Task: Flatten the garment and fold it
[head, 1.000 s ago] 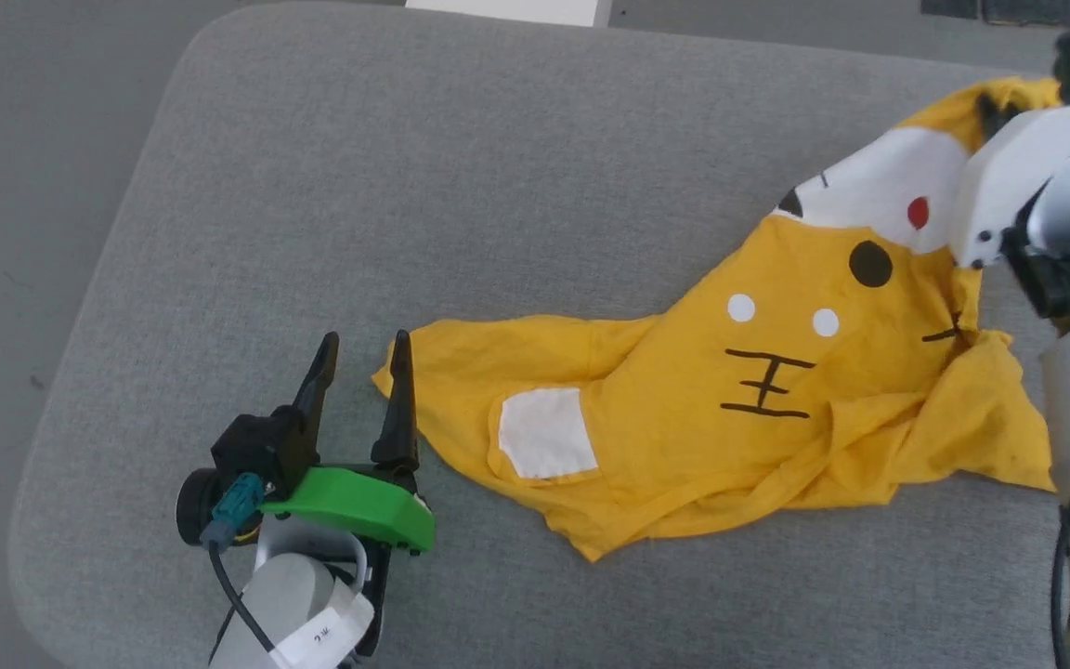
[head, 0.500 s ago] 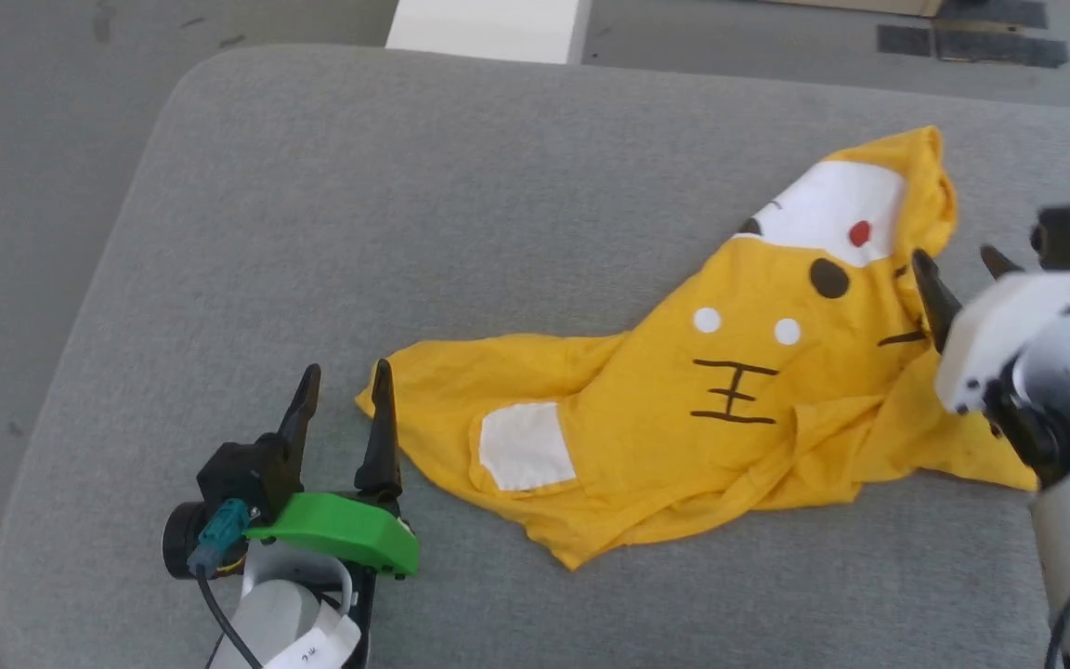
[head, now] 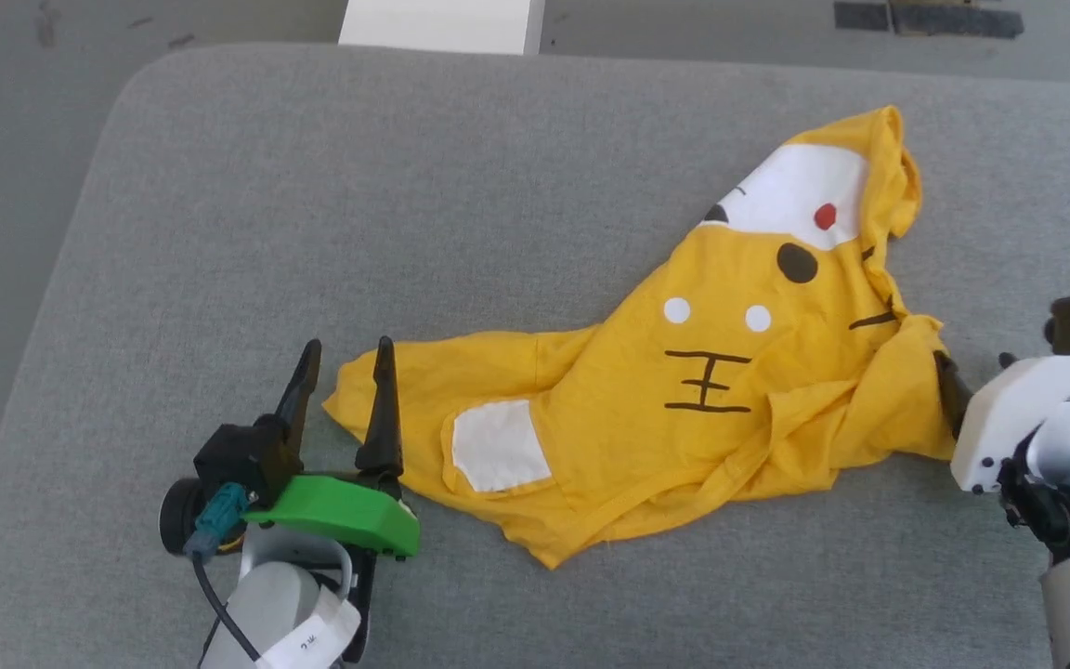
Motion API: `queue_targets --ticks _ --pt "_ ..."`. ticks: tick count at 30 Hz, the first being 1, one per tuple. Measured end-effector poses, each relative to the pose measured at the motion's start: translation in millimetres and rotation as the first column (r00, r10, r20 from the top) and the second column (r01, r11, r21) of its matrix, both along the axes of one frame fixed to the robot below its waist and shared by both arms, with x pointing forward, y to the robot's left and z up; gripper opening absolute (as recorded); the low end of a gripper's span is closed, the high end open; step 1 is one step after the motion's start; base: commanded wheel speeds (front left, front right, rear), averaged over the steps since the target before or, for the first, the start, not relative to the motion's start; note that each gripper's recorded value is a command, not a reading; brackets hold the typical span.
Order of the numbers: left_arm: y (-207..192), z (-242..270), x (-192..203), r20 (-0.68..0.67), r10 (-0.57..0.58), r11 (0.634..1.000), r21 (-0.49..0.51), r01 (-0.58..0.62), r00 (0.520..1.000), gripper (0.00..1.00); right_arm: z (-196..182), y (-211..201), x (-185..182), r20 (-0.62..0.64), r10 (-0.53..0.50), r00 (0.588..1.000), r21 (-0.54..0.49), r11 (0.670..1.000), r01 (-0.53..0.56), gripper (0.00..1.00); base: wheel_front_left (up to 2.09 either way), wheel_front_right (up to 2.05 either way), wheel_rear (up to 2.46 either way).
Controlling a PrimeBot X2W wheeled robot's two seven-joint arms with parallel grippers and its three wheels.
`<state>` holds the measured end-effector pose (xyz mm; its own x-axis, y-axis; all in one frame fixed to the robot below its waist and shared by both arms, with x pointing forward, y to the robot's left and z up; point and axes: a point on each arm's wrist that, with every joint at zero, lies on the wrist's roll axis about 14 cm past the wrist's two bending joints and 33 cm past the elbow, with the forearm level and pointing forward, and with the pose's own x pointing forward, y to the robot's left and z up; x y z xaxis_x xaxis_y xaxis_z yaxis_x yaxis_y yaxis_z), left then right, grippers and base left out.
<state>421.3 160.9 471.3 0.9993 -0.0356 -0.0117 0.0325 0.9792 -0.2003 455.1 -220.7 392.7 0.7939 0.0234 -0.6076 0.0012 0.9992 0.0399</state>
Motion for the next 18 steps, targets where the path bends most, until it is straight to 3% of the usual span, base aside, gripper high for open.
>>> queue_targets --ticks 3,4,5,6,7,12,18 --pt "4.0 -6.3 0.9 -0.017 0.011 1.000 0.003 -0.011 1.000 1.00 -17.2 10.4 1.2 -0.089 0.048 0.995 -0.013 0.999 -0.049 1.00 0.00 0.00 0.00" --pt "5.4 -8.7 0.8 -0.023 0.015 1.000 0.004 -0.015 1.000 1.00 -19.8 12.4 3.5 -0.111 0.070 0.991 -0.031 0.997 -0.074 0.90 0.00 0.00 0.00" --pt "6.5 -10.3 0.6 -0.028 0.018 1.000 0.005 -0.018 0.999 1.00 -20.9 14.0 5.5 -0.126 0.089 0.988 -0.046 0.994 -0.096 0.46 0.00 0.00 0.00" --pt "7.8 -11.9 0.3 -0.032 0.022 1.000 0.006 -0.021 0.999 1.00 -21.8 16.3 7.7 -0.140 0.109 0.984 -0.057 0.991 -0.118 0.28 0.00 0.00 0.00" --pt "9.4 -13.1 -0.1 -0.036 0.026 1.000 0.007 -0.026 0.999 1.00 -21.6 18.7 10.0 -0.146 0.126 0.981 -0.060 0.989 -0.136 0.02 0.00 0.00 0.00" --pt "10.0 -12.5 -0.3 -0.035 0.029 1.000 0.007 -0.028 0.999 1.00 -15.5 28.1 11.2 -0.120 0.163 0.979 -0.044 0.985 -0.170 0.00 0.00 0.00 0.00" --pt "3.5 -2.9 -1.7 -0.011 0.011 1.000 0.001 -0.011 1.000 1.00 27.3 -2.4 12.6 0.111 0.067 0.992 -0.063 0.996 -0.060 0.00 0.00 0.00 0.00"
